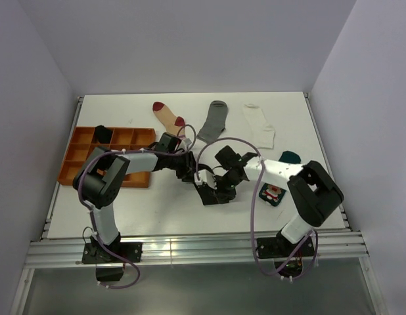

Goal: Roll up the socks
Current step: Roll the sock at the center of the board.

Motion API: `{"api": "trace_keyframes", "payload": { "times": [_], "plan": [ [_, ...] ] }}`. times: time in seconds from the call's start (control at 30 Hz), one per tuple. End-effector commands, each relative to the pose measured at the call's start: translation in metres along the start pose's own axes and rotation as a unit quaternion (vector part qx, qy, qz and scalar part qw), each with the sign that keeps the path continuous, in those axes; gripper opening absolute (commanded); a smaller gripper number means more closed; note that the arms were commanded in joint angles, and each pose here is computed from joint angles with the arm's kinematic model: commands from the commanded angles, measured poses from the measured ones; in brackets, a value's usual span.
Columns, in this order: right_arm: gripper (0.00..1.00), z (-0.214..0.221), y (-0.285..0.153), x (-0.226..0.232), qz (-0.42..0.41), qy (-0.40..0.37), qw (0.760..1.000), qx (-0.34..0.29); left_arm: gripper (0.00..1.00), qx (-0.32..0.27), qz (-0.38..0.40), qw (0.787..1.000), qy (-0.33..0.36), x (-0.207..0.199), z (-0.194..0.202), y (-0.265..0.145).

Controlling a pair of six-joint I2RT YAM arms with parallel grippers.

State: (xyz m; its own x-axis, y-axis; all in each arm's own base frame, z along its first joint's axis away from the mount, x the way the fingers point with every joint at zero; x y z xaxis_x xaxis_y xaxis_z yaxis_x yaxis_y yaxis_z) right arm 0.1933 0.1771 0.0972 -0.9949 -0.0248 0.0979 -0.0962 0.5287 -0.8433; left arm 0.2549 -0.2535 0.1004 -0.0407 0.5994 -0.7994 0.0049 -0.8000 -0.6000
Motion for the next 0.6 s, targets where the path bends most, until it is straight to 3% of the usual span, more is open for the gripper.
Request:
{"api": "trace_keyframes", "payload": {
  "times": [0.0,0.33,0.43,0.57],
  "plan": [
    [0.23,0.007,-0.009,0.012,-0.124,0.073,0.99,-0.003,0.35,-0.087,0.03,0.993,0.077,-0.02,-0.013,-0.012],
    [0.24,0.015,-0.01,-0.013,-0.293,0.202,0.935,0.0,0.19,-0.174,0.048,0.974,0.138,-0.002,-0.002,-0.015],
    [0.24,0.01,-0.007,-0.025,-0.312,0.225,0.923,0.005,0.19,-0.2,0.041,0.961,0.189,0.0,0.012,-0.015],
    [0.24,0.01,0.0,-0.035,-0.315,0.252,0.915,0.018,0.32,-0.207,0.057,0.934,0.284,-0.024,0.033,-0.01]
  ]
}}
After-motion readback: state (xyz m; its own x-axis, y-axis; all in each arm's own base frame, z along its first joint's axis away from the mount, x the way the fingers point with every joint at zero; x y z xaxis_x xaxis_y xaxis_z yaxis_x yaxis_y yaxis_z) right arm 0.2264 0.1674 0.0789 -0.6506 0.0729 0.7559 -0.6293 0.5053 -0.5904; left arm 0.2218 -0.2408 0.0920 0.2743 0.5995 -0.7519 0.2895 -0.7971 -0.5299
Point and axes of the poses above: each gripper's point midway between its finger pads, its own y axis out along the fingers, its own x axis along the line the jaws close on, z = x × y, the point moved 9 cm from there along -y, back along the fingers, and after that the axes turned 2 degrees about y, right-handed, at the moved point
